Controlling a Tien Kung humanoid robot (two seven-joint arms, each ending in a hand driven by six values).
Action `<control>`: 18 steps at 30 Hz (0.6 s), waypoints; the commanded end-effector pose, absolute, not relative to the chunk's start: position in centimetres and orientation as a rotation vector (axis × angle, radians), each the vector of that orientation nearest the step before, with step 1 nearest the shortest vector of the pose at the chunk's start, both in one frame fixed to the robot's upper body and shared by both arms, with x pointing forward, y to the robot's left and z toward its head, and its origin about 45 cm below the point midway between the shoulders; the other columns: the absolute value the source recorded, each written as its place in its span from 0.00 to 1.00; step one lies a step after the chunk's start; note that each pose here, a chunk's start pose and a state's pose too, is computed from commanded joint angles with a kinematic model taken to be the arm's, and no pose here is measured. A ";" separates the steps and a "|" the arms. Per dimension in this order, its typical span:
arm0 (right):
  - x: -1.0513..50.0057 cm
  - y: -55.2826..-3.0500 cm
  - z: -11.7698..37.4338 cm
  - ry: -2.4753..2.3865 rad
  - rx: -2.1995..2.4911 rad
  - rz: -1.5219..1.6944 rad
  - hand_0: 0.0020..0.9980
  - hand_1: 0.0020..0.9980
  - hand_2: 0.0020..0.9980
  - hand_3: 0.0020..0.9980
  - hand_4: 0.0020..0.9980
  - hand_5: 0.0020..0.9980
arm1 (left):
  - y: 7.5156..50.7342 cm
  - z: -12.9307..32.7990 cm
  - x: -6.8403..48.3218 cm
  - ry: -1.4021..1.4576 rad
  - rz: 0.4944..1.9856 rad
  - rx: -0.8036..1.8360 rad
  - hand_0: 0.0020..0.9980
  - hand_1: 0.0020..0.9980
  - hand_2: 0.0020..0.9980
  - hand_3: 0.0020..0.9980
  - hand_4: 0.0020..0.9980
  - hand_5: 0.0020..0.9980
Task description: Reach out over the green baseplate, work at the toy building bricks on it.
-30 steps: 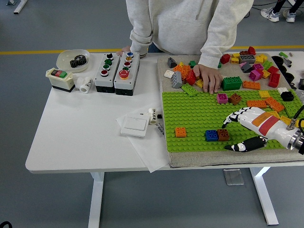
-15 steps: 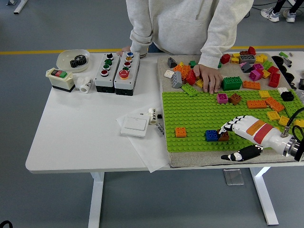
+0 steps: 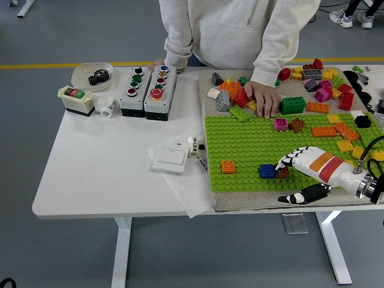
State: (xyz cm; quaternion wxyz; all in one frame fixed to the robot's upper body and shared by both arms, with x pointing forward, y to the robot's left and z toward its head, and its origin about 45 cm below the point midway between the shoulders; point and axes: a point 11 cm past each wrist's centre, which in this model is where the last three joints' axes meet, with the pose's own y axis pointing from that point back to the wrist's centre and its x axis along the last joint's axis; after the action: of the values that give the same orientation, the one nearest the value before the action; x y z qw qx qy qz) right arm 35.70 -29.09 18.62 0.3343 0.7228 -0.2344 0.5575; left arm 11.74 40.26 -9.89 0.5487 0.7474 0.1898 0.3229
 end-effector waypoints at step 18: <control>35.7 -29.0 18.5 -0.611 1.890 1.451 0.72 0.67 0.71 0.64 0.90 0.72 | 40.2 -9.9 11.8 0.450 0.764 1.767 0.74 0.74 0.74 0.60 0.66 0.60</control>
State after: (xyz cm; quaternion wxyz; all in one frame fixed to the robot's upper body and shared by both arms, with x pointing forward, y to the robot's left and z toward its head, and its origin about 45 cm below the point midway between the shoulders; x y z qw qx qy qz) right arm 35.75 -28.99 18.54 0.3343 0.7241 -0.2341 0.5560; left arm 11.82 40.20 -9.88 0.5502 0.7464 0.1901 0.3226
